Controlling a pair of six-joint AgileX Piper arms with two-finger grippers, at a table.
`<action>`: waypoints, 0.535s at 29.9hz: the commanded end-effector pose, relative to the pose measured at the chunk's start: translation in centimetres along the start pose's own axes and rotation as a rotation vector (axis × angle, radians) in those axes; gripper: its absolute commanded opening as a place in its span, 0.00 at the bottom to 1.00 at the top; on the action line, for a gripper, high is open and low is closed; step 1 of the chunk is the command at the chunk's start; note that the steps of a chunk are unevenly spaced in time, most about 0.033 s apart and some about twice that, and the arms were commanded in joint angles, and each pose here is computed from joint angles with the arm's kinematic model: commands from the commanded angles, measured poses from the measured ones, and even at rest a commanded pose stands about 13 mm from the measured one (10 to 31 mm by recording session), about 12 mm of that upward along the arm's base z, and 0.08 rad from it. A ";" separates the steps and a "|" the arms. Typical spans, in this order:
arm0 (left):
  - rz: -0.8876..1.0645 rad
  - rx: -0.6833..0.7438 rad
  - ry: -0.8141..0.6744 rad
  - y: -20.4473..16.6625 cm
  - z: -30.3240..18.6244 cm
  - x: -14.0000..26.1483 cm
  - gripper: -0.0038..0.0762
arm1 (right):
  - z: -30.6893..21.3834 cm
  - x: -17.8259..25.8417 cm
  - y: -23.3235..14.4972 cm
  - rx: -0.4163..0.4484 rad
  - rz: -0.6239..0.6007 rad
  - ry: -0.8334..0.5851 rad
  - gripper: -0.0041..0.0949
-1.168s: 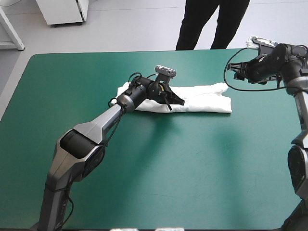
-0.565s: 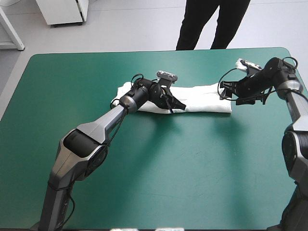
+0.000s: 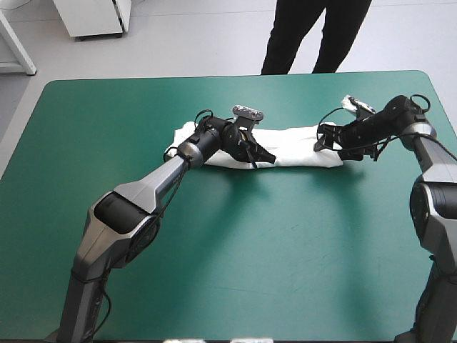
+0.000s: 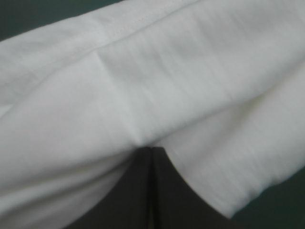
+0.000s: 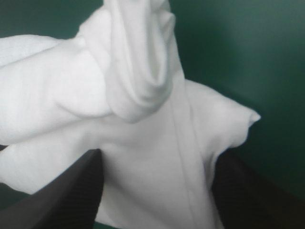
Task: Fold the cloth
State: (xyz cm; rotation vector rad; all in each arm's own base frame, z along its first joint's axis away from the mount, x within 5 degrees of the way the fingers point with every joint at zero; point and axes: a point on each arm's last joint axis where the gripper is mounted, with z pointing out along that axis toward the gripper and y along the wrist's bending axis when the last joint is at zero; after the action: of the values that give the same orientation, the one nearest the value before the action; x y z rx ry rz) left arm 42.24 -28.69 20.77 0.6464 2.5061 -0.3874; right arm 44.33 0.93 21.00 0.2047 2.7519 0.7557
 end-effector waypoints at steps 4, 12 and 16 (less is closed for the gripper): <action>-0.004 0.029 -0.032 -1.0 -2.6 -1.1 0.04 | -1.4 -0.4 1.7 -0.051 -0.032 -0.046 0.02; -0.004 0.029 -0.030 -1.0 -2.6 -1.1 0.04 | -5.3 -0.3 5.2 -0.125 -0.144 -0.138 0.03; -0.005 0.030 -0.030 -1.0 -2.6 -1.1 0.04 | -8.2 -0.2 8.1 -0.165 -0.220 -0.190 0.03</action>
State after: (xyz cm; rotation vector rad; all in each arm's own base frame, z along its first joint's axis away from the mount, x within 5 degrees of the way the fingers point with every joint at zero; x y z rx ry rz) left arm 42.22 -28.68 20.76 0.6474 2.5088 -0.3867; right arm 43.78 2.83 25.44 0.0337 2.6401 0.8095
